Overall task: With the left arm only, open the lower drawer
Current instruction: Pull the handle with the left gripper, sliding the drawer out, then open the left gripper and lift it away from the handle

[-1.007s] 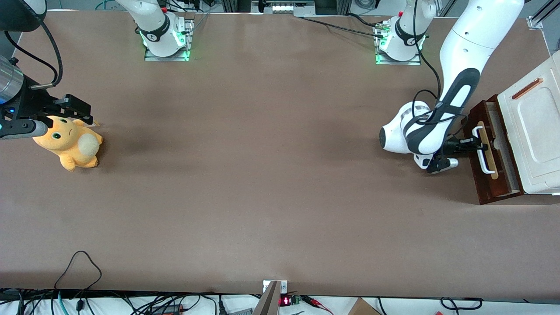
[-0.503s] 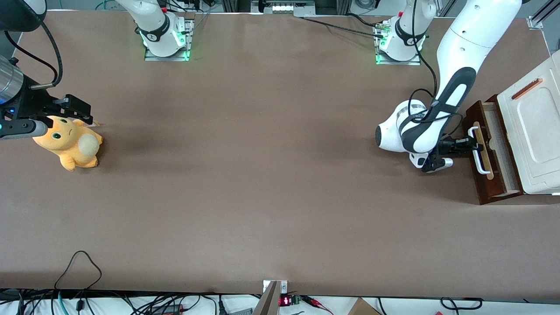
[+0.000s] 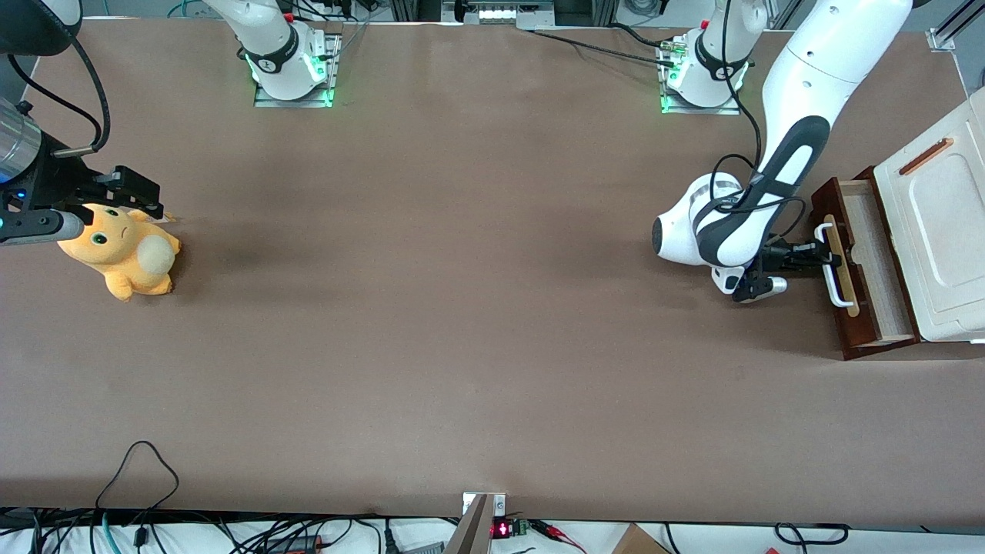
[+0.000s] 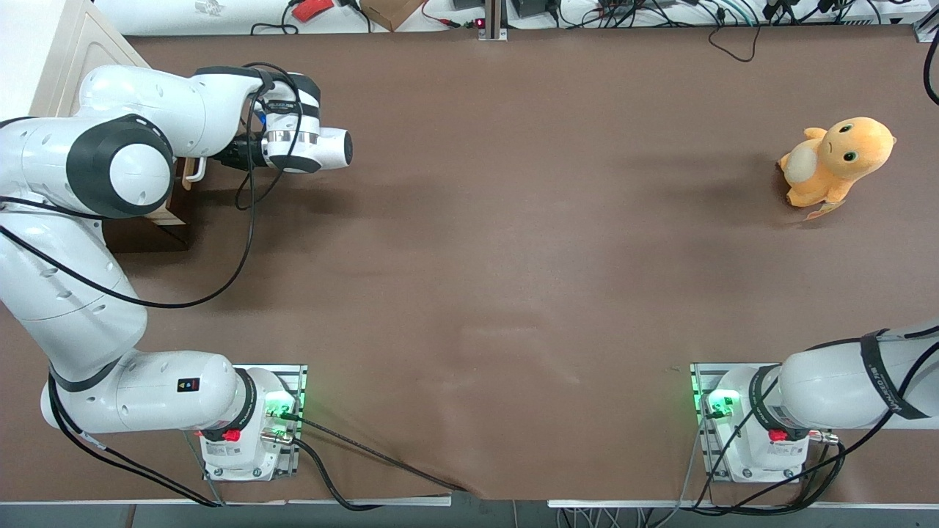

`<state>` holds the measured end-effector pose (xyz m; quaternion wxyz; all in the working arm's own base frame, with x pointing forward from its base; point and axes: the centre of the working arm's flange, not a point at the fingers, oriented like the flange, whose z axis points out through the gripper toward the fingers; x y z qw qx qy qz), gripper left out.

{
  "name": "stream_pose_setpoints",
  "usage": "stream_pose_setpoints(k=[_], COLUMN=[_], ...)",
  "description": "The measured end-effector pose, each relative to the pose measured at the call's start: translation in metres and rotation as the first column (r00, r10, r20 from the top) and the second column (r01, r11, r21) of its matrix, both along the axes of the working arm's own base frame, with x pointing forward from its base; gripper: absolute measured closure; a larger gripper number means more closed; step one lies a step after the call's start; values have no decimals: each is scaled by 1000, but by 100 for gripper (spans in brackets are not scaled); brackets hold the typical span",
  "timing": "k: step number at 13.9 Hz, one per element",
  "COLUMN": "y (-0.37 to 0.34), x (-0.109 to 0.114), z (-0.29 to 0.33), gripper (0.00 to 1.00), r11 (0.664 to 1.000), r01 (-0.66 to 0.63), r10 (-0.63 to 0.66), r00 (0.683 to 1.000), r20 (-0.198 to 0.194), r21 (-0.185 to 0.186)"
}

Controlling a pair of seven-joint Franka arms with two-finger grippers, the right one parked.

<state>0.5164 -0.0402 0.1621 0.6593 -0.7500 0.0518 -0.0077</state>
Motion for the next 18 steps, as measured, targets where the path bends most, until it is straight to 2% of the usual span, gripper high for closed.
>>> stream_pose_setpoints(k=[7, 9, 11, 13, 15, 16, 18], y=[-70, -81, -85, -84, -83, -84, -94], x=[-6, -4, -1, 1, 6, 10, 26], z=[5, 8, 11, 12, 16, 21, 44], gripper=[81, 69, 66, 61, 44, 35, 14], r11=[994, 991, 990, 990, 990, 989, 971], r01=[82, 109, 116, 114, 109, 95, 4], r10=[-82, -111, -119, -118, -113, -98, -9], r00=[997, 993, 992, 992, 993, 995, 1000], r20=[8, -30, -46, -46, -34, -24, -21], r21=[-68, -78, -81, -82, -89, -115, -238])
